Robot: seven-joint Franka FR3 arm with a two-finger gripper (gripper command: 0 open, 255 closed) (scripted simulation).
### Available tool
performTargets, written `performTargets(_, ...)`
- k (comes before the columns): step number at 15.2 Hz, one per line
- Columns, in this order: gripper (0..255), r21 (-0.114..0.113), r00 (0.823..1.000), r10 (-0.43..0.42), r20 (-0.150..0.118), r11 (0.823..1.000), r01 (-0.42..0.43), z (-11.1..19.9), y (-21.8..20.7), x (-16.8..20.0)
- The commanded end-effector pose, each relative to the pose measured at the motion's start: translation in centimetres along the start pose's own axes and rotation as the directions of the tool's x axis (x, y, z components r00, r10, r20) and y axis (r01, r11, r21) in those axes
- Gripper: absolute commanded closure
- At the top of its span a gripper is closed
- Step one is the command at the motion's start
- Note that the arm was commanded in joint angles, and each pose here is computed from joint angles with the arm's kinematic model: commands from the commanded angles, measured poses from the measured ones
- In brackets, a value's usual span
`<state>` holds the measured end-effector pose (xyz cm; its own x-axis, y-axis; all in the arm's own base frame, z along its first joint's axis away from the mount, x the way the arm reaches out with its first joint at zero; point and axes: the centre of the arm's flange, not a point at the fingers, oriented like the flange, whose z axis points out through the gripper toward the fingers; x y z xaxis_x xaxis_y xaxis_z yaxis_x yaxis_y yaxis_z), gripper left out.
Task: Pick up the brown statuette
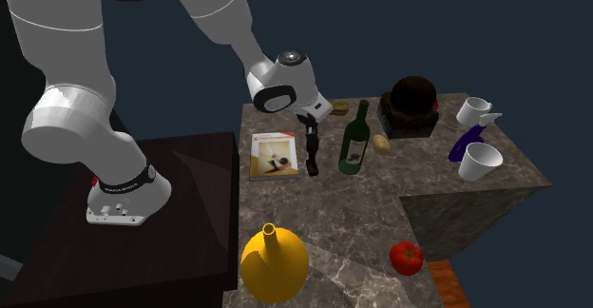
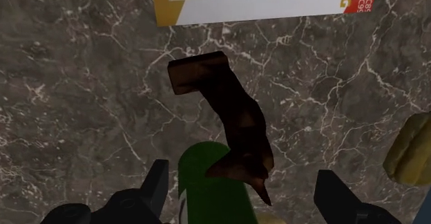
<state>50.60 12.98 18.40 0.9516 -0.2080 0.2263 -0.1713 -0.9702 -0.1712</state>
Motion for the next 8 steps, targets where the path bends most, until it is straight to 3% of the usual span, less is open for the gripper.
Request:
performTargets(1,0,0.000,1.000,0.000,-0.001,1.000,0.000,1.06,0.14,-0.20)
performTargets(3,0,0.000,1.000,0.000,-0.001,1.000,0.000,1.35,0.19,-0.27)
performTargets(4,255,0.000,1.000,0.000,-0.001,1.000,0.000,1.41,0.19,-0.24)
performTargets(8,255,0.000,1.000,0.000,-0.001,1.000,0.000,1.43,0.20,-0.25)
